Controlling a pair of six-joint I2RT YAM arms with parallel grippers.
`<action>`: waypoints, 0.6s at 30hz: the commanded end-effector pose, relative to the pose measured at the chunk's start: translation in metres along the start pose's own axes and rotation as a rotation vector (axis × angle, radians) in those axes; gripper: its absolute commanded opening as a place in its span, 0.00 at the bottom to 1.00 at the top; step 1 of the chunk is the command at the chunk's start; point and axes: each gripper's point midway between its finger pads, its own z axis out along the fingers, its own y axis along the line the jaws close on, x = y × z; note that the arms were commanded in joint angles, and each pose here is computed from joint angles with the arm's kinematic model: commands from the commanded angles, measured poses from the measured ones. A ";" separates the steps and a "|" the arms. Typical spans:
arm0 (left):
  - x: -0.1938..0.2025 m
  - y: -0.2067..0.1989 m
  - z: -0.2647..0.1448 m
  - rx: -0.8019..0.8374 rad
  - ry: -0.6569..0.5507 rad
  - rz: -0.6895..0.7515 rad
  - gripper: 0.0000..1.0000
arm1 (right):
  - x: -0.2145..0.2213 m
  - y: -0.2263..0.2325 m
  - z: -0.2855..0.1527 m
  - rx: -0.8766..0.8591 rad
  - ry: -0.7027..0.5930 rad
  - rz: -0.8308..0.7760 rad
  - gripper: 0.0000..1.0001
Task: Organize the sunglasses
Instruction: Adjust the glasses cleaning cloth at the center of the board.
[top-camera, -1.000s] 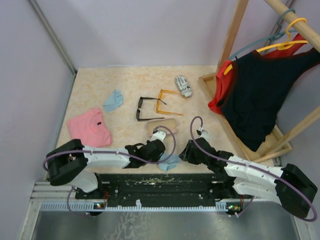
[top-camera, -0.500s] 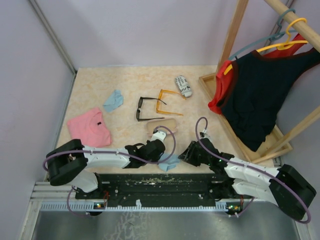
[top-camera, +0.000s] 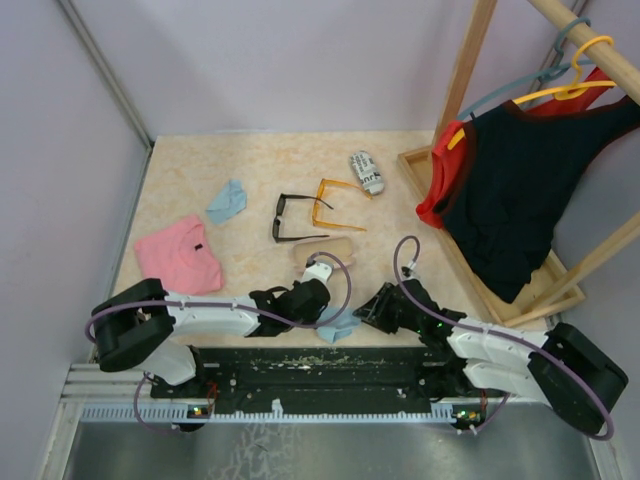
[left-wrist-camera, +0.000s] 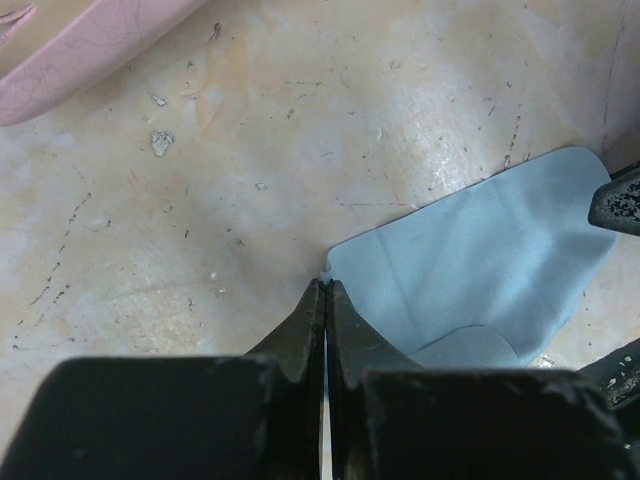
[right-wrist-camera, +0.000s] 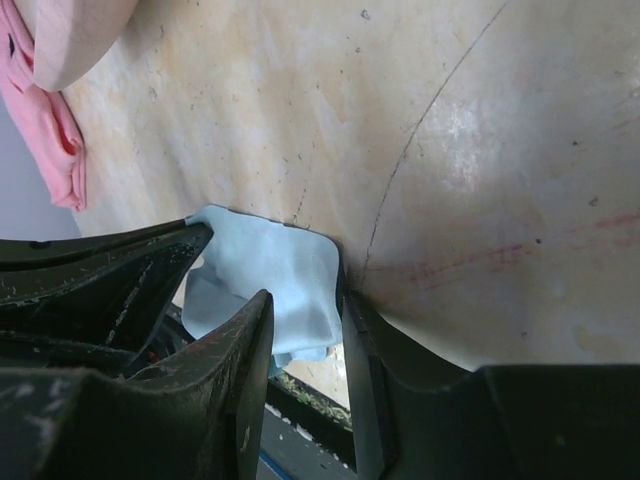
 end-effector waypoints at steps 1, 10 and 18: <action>0.039 0.012 -0.004 -0.014 0.128 0.052 0.01 | 0.007 -0.021 0.004 0.049 0.023 0.017 0.35; 0.040 0.012 -0.003 -0.015 0.130 0.055 0.01 | 0.010 -0.019 0.009 0.033 0.039 0.012 0.31; 0.039 0.012 -0.003 -0.014 0.129 0.056 0.01 | 0.002 -0.030 0.010 0.104 0.012 -0.075 0.29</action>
